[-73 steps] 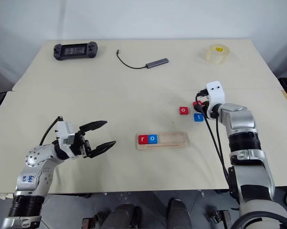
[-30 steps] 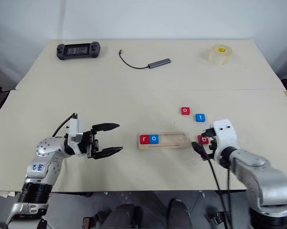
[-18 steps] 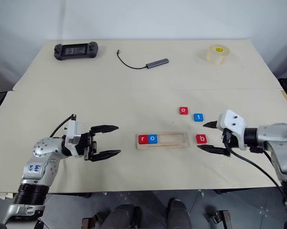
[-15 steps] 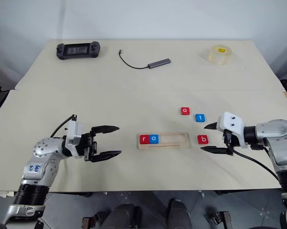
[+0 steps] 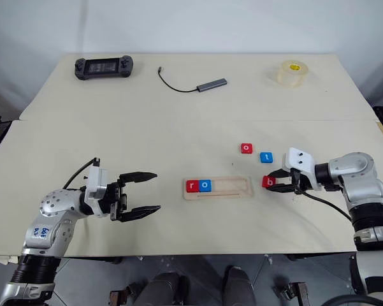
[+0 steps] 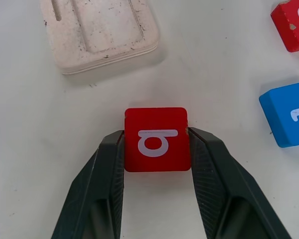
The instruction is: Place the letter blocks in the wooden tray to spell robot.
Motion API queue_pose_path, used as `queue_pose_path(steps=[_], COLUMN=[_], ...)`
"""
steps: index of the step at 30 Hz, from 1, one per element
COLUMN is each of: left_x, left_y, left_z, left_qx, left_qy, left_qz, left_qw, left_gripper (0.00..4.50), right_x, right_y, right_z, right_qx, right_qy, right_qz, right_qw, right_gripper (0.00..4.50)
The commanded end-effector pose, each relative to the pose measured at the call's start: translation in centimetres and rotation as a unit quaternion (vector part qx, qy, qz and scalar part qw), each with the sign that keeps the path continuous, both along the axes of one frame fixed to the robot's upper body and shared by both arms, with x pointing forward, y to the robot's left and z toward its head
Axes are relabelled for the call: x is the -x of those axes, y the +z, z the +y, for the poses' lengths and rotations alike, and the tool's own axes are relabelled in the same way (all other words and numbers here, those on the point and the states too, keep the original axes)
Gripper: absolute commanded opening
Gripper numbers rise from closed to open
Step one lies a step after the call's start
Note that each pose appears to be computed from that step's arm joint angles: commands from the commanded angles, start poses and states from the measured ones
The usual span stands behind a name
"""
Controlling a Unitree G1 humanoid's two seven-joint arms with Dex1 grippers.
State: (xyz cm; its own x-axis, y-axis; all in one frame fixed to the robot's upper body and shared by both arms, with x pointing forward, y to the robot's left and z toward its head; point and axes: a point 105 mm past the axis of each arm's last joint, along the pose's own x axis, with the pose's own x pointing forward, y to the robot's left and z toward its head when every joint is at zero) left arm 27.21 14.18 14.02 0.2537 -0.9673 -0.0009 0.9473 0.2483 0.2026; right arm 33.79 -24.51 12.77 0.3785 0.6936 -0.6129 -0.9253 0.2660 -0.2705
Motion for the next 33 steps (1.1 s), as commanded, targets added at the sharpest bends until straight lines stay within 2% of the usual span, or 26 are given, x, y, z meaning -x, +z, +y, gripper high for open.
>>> queue_pose_path(steps=[1, 4, 7, 10, 14, 32, 33], left_x=[0.2, 0.2, 0.2, 0.2, 0.6, 0.8, 0.8], left_y=[1.1, 1.0, 0.9, 0.8, 0.6, 0.8, 0.8], left_z=[0.1, 0.2, 0.2, 0.1, -0.3, -0.2, -0.2], left_qx=[0.009, 0.009, 0.009, 0.011, 0.013, 0.018, 0.018], left_qy=[0.002, 0.006, 0.008, 0.009, 0.009, 0.034, 0.034], left_qz=[-0.025, -0.026, -0.027, -0.027, -0.025, -0.029, -0.029], left_qw=[1.0, 1.0, 1.0, 1.0, 1.0, 0.999, 0.999], left_gripper=[4.5, 4.5, 4.5, 4.5, 4.5, 4.5, 4.5], right_x=[0.2, 0.3, 1.0, 1.2, 0.6, -0.7, -0.8], right_y=[1.5, 4.3, 5.4, 5.5, 4.2, 1.9, 1.9], right_z=[0.7, 3.3, 5.9, 9.2, 12.1, 13.6, 13.6], right_qx=[-0.005, -0.006, -0.006, -0.011, -0.006, 0.006, 0.006], right_qy=[0.029, 0.088, 0.136, 0.167, 0.174, 0.15, 0.151], right_qz=[-0.012, -0.029, -0.019, -0.011, -0.01, 0.002, -0.001], right_qw=[0.999, 0.996, 0.991, 0.986, 0.985, 0.989, 0.988], right_gripper=[1.47, 1.47, 1.47, 1.47, 1.47, 1.47, 1.82])
